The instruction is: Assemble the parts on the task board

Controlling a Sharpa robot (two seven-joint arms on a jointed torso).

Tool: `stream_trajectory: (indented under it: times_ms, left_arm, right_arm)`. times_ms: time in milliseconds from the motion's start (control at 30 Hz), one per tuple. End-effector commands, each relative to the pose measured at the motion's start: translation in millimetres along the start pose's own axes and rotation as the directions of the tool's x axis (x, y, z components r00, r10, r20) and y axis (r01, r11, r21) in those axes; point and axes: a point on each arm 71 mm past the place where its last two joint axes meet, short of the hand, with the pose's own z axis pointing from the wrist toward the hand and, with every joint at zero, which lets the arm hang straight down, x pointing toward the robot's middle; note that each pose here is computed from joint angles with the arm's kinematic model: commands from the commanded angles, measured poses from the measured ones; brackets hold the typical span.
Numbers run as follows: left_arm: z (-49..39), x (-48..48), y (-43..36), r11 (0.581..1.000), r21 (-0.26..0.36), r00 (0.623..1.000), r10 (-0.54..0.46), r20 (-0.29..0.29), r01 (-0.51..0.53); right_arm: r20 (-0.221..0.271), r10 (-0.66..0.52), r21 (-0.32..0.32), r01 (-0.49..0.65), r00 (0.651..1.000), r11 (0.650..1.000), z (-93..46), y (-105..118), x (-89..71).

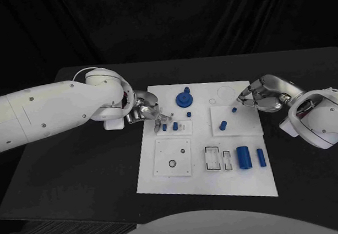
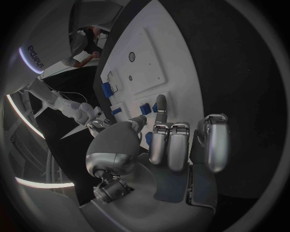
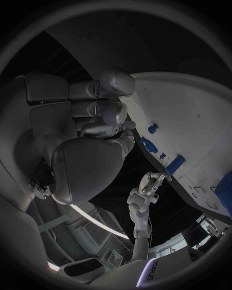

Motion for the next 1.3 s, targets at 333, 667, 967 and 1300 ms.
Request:
stream_trajectory:
  times_ms: [333, 667, 967, 1300]
  left_arm:
    - [-41.5, -48.5, -3.1, 0.961, 0.273, 0.841, -0.177, 0.511, 0.037]
    - [-49.9, -69.3, -17.7, 0.870, 0.432, 0.752, -0.118, 0.648, -0.237]
    - [-15.3, -43.7, -30.1, 0.760, 0.310, 0.688, 0.237, 0.686, -0.571]
    - [7.7, -26.4, -46.1, 0.701, 0.311, 0.672, 0.318, 0.669, -0.642]
  right_arm:
    - [0.120, -0.013, -0.055, 0.019, 0.993, 0.998, -9.2, 8, -25.3]
    - [0.274, -0.040, -0.194, 0.096, 0.961, 0.976, -15.3, 41, -70.8]
    - [0.251, -0.050, -0.228, 0.109, 0.967, 0.967, -14.9, 43, -67.9]
    - [0.221, -0.055, -0.218, 0.104, 0.974, 0.970, -15.1, 39, -63.3]
